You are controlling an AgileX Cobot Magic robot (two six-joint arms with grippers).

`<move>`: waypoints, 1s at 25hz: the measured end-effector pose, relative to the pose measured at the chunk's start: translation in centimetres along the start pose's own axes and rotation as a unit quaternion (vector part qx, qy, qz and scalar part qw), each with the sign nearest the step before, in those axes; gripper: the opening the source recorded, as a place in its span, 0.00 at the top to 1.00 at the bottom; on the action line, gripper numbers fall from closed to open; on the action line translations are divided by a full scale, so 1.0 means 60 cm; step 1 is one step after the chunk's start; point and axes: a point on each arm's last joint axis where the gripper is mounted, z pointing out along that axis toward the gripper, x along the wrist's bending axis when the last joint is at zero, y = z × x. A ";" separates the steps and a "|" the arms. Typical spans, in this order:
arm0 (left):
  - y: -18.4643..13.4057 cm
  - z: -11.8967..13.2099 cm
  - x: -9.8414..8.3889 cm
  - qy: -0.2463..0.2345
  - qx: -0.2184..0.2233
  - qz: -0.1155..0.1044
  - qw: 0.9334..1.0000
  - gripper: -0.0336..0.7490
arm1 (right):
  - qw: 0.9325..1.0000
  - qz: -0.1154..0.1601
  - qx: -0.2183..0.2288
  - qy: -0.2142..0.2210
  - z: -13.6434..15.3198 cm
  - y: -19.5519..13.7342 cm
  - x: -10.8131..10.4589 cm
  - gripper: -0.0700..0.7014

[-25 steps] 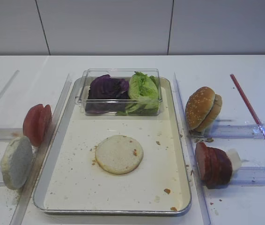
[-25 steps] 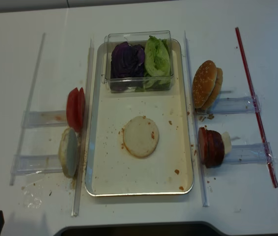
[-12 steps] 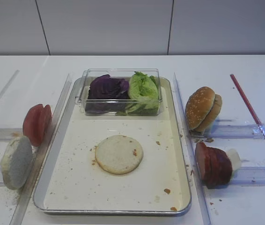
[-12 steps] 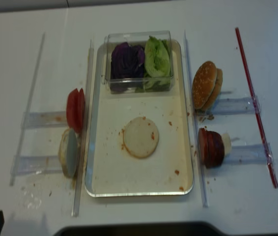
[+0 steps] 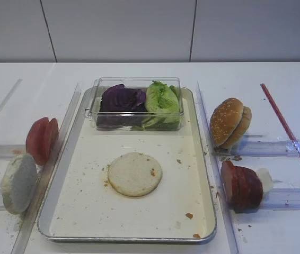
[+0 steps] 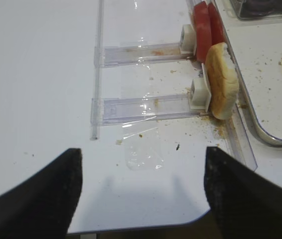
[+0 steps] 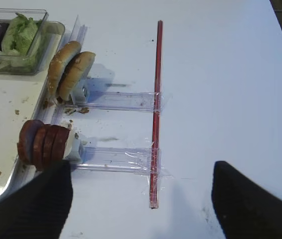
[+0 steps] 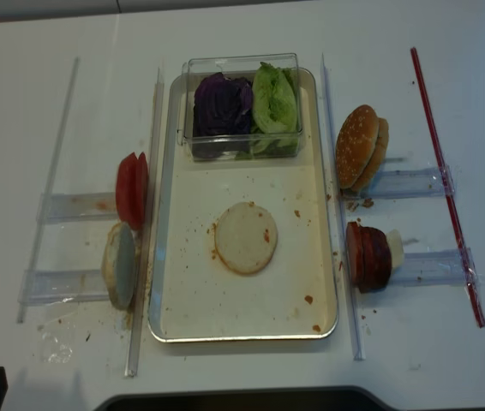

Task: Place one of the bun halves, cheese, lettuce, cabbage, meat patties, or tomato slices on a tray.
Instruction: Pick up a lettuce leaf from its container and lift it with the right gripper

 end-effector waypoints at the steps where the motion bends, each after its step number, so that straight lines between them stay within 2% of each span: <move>1: 0.000 0.000 0.000 0.000 0.000 0.000 1.000 0.35 | 1.000 -0.001 0.006 -0.001 0.003 0.016 -0.001 0.17; 10: 0.000 0.000 0.000 0.000 0.000 0.000 1.000 0.35 | 0.999 -0.014 0.050 0.004 0.042 0.157 -0.007 0.17; 13: 0.000 0.000 0.000 0.000 0.000 0.000 1.000 0.35 | 0.998 -0.023 0.059 0.029 0.060 0.203 -0.003 0.17; 17: 0.000 0.000 0.000 0.000 0.000 0.000 1.000 0.35 | 0.994 -0.020 0.082 0.066 0.102 0.252 0.003 0.17; 20: 0.000 0.000 0.000 0.000 0.000 0.000 1.000 0.36 | 0.987 -0.035 0.117 0.100 0.146 0.283 0.020 0.17; 25: 0.000 0.000 0.000 0.000 0.000 0.000 1.000 0.37 | 0.967 -0.090 0.190 0.144 0.238 0.319 0.081 0.17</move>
